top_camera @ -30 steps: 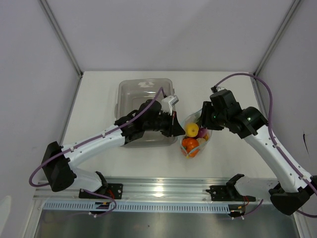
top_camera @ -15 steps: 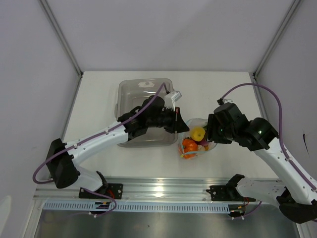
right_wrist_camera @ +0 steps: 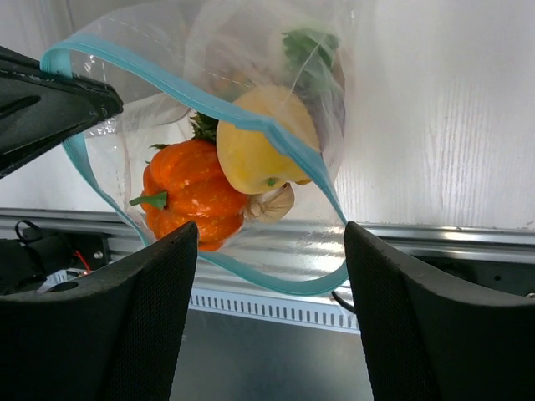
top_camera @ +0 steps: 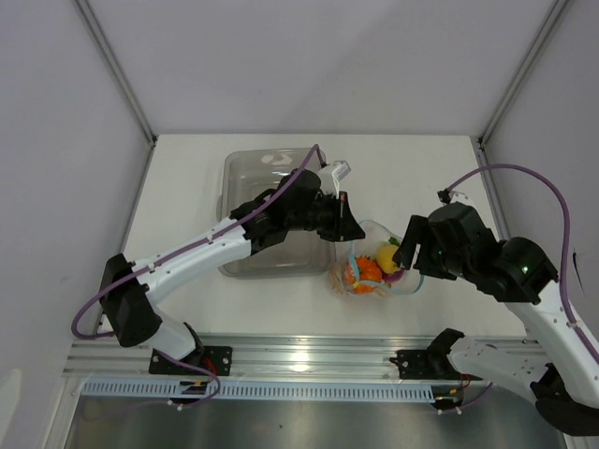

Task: Place the food in the zip-top bag and seal the zipper
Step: Adjust the zipper food storage bag at the center of the board.

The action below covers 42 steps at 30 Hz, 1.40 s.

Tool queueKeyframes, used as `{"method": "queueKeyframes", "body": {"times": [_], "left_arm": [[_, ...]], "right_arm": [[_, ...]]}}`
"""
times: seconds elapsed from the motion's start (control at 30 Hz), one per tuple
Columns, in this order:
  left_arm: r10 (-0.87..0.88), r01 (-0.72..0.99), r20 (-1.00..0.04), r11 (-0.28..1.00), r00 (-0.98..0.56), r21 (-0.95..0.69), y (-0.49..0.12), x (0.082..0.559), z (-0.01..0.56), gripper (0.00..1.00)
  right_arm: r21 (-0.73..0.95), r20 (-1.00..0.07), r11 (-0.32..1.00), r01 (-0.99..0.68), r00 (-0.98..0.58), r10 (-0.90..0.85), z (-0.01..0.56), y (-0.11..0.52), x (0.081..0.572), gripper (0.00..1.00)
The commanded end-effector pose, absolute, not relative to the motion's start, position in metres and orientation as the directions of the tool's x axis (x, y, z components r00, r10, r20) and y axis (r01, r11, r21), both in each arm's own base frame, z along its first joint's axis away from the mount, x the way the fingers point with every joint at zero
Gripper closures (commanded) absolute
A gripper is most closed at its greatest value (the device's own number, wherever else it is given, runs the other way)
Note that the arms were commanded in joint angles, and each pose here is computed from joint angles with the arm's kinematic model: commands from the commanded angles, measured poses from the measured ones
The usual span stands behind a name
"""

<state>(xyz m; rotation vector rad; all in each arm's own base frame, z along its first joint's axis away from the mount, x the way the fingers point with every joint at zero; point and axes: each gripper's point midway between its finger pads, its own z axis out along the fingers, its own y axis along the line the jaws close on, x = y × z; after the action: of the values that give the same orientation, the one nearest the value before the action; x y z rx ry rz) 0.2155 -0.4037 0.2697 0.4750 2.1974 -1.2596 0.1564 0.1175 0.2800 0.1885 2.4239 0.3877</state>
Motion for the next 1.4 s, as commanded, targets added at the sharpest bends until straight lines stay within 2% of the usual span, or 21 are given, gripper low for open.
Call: {"method": "queueKeyframes", "body": {"times": [0.0,0.2,0.5,0.6,0.7,0.73,0.77,0.87,1.03,1.17,1.27,1.37], "left_arm": [[-0.026,0.565,-0.644,0.453,-0.764,-0.689,-0.408,0.220,0.302,0.99],[-0.024,0.561,-0.639,0.456,-0.769,-0.691,-0.408,0.219,0.298,1.00],[-0.021,0.565,-0.643,0.456,-0.765,-0.687,-0.409,0.220,0.298,0.99],[-0.020,0.566,-0.642,0.452,-0.767,-0.690,-0.408,0.218,0.298,0.99],[-0.014,0.570,-0.645,0.454,-0.764,-0.685,-0.406,0.217,0.298,0.99],[-0.010,0.579,-0.651,0.448,-0.759,-0.682,-0.406,0.217,0.299,0.99],[-0.006,0.590,-0.657,0.435,-0.754,-0.680,-0.406,0.215,0.302,0.99],[0.042,0.642,-0.677,0.367,-0.735,-0.674,-0.410,0.204,0.307,0.99],[0.150,0.717,-0.703,0.213,-0.696,-0.664,-0.418,0.177,0.326,0.99],[0.186,0.751,-0.728,0.166,-0.660,-0.639,-0.411,0.152,0.345,0.99],[0.163,0.755,-0.739,0.198,-0.654,-0.625,-0.404,0.139,0.354,1.00],[0.165,0.696,-0.678,0.232,-0.717,-0.679,-0.407,0.137,0.328,0.99]], "right_arm": [[0.258,-0.497,0.956,0.139,-0.830,0.255,0.251,0.092,0.123,0.28],[0.289,-0.447,0.940,0.178,-0.844,0.297,0.227,0.093,0.112,0.31],[0.353,-0.359,0.916,0.190,-0.877,0.320,0.205,0.097,0.087,0.48],[0.366,-0.356,0.912,0.185,-0.878,0.321,0.200,0.102,0.089,0.59],[0.375,-0.361,0.911,0.174,-0.877,0.316,0.196,0.108,0.095,0.81],[0.374,-0.364,0.912,0.168,-0.878,0.311,0.195,0.109,0.096,0.95],[0.377,-0.369,0.912,0.165,-0.876,0.311,0.196,0.111,0.098,1.00],[0.398,-0.422,0.909,0.126,-0.854,0.303,0.214,0.117,0.112,1.00],[0.376,-0.571,0.924,0.068,-0.769,0.289,0.272,0.114,0.143,1.00],[0.366,-0.647,0.930,0.031,-0.710,0.278,0.315,0.111,0.157,1.00],[0.356,-0.656,0.934,0.023,-0.705,0.268,0.320,0.111,0.160,1.00],[0.326,-0.647,0.945,0.032,-0.721,0.248,0.301,0.111,0.164,1.00]]}}
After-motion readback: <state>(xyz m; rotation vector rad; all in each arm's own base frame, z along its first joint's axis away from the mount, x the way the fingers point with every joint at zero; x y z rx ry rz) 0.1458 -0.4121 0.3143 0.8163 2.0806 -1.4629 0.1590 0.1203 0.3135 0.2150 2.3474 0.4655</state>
